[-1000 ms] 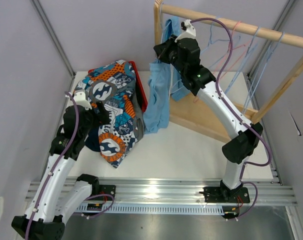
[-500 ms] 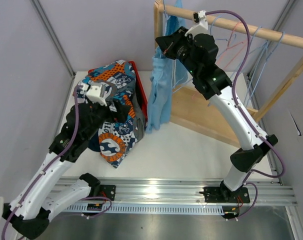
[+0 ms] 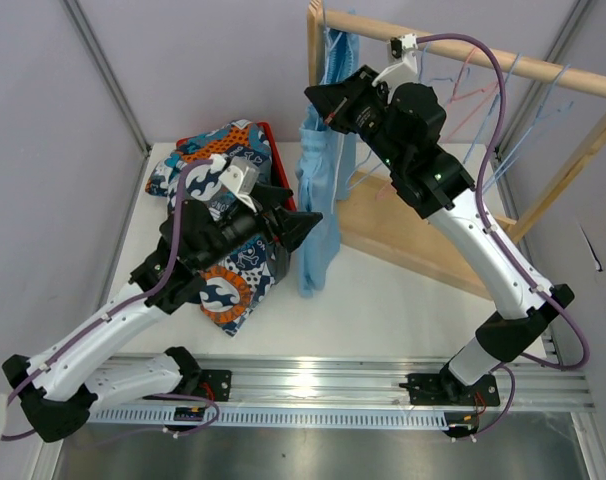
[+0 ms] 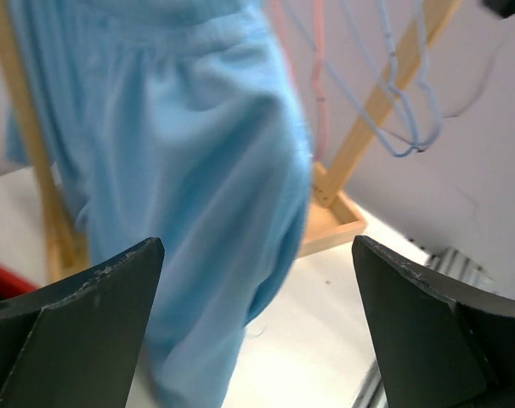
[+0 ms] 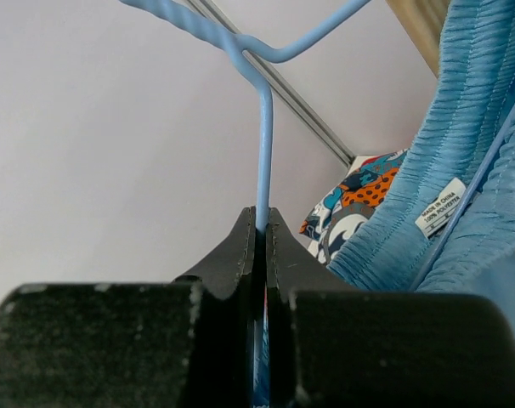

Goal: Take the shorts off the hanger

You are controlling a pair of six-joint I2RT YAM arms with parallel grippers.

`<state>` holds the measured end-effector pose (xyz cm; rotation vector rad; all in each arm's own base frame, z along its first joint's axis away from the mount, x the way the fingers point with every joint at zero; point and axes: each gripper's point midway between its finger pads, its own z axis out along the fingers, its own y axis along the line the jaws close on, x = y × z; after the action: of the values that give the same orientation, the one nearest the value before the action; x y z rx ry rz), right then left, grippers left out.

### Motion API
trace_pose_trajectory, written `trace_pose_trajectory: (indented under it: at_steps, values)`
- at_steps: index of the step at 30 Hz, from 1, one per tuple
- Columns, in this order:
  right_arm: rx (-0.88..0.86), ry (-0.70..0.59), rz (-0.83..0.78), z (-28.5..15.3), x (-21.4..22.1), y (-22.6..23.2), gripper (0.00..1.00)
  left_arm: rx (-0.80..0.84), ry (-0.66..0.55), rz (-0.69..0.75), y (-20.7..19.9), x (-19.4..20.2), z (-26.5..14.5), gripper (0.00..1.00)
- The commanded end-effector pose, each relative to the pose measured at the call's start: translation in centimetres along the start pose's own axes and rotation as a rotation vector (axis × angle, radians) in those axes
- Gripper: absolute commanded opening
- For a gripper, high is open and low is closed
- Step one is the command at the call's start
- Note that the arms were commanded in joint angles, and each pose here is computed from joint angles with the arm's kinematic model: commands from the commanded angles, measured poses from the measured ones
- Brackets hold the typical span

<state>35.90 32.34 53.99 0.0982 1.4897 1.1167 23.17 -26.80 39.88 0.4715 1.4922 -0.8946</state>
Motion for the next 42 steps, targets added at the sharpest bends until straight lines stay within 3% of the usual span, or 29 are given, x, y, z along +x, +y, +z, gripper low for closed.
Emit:
trace_pose_trajectory:
  at_steps: [1, 3, 5, 6, 7, 12, 17, 20, 25, 33, 36, 38, 42]
  values:
    - [-0.213, -0.186, 0.030, -3.6, -6.7, 7.0, 0.00, 0.077, -0.081, -0.011, -2.1, -1.9, 0.8, 0.92]
    - [-0.222, -0.180, 0.048, -4.0, -6.8, 7.3, 0.00, 0.047, -0.072, -0.014, -1.7, -1.2, 1.5, 0.81]
    - [-0.238, -0.173, 0.067, -4.6, -6.9, 7.8, 0.00, 0.012, -0.078, -0.013, -1.1, -0.9, 1.9, 0.38]
    - [-0.246, -0.171, 0.084, -5.1, -7.1, 8.1, 0.00, -0.049, -0.090, -0.016, -0.1, -0.9, 2.3, 0.08]
    - [-0.246, -0.167, 0.093, -4.9, -6.8, 8.0, 0.00, -0.075, -0.090, -0.014, 0.4, -0.9, 2.4, 0.02]
    - [-0.246, -0.176, 0.122, -6.1, -7.1, 7.9, 0.00, -0.152, -0.102, 0.012, 1.7, -0.8, 2.4, 0.00]
    - [-0.221, -0.204, 0.105, -6.3, -7.7, 7.5, 0.00, -0.115, -0.113, 0.001, -0.2, -0.3, 0.0, 0.00]
    - [-0.203, -0.225, 0.083, -6.2, -8.4, 7.3, 0.00, -0.078, -0.088, -0.025, -2.2, 1.9, -2.3, 0.00]
    - [-0.183, -0.264, 0.057, -5.6, -10.0, 6.5, 0.00, -0.056, 0.064, -0.048, -4.2, 10.2, -4.8, 0.00]
    - [-0.174, -0.246, 0.114, -5.0, -9.8, 5.1, 0.00, -0.155, 0.178, -0.024, -2.6, 16.3, -4.6, 0.00]
    - [-0.168, -0.209, 0.141, -5.4, -8.8, 4.7, 0.00, -0.179, 0.166, 0.014, -2.5, 15.8, -3.3, 0.00]
    - [-0.185, -0.193, 0.199, -6.8, -8.6, 5.1, 0.00, -0.204, 0.120, 0.025, -2.2, 13.1, -2.1, 0.00]
    - [-0.168, -0.072, 0.345, -7.8, -4.1, 3.6, 0.00, -0.328, 0.015, 0.040, 1.0, 6.6, 0.5, 0.00]
